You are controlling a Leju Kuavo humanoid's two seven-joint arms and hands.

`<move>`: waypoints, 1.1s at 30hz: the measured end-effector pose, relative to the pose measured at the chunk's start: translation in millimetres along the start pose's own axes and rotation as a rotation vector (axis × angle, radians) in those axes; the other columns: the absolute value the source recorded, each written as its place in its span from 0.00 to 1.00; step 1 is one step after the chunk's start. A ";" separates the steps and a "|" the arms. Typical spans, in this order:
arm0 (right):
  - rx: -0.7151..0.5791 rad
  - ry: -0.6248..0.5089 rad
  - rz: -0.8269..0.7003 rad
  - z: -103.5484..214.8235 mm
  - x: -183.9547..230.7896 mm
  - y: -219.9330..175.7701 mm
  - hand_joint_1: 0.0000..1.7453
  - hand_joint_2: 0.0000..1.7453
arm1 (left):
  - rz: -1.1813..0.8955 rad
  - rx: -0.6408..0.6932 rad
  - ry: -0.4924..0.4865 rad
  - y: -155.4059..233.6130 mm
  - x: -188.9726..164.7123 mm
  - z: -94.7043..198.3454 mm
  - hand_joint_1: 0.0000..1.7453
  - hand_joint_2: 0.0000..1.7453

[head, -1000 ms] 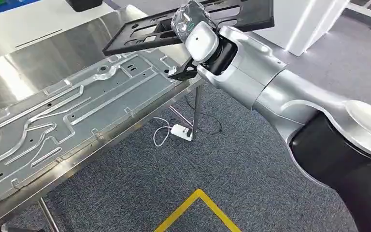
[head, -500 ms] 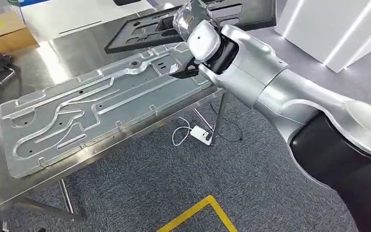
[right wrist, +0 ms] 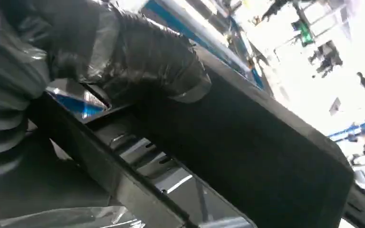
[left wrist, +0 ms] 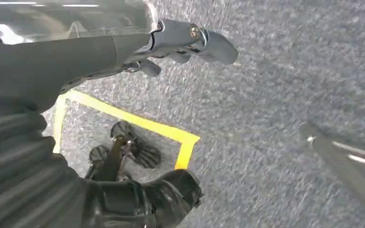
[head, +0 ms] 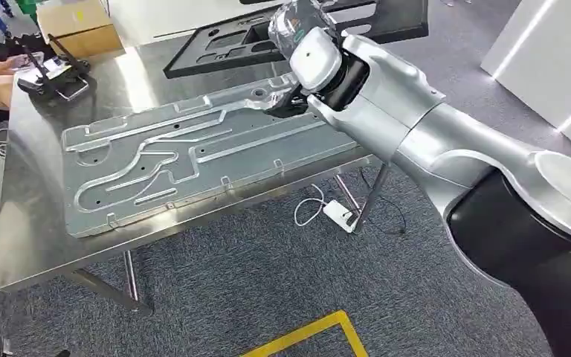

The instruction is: Take the parts from the cabinet and place them on the table.

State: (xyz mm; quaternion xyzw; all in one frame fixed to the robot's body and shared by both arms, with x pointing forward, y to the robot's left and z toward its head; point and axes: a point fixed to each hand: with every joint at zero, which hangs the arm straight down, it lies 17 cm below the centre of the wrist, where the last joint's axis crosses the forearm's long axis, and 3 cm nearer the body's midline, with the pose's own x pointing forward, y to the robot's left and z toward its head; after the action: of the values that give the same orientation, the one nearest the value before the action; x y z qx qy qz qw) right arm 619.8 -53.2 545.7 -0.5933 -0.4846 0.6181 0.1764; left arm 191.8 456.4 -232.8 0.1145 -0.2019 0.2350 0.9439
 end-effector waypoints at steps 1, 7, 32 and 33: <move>0.000 0.000 0.000 0.0 -0.3 -0.1 1.00 1.00 | 0.000 0.001 0.000 0.6 -0.6 0.0 0.00 1.00; 0.018 0.005 -0.001 0.6 -5.0 11.2 1.00 1.00 | 0.006 0.000 -0.001 -1.3 0.7 0.0 0.00 1.00; 0.018 -0.034 -0.029 1.6 4.7 13.7 1.00 1.00 | 0.011 0.010 0.003 3.0 -0.7 -0.2 0.00 1.00; 0.016 -0.034 -0.029 1.6 4.4 12.8 1.00 1.00 | 0.014 0.009 0.001 2.4 0.5 -0.3 0.00 1.00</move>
State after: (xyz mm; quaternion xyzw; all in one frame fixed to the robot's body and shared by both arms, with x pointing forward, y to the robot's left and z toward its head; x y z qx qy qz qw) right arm 621.9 -56.4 532.6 -0.5742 -0.4910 0.6293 0.1820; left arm 191.1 458.8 -232.5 0.1172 -0.2010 0.2424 0.9418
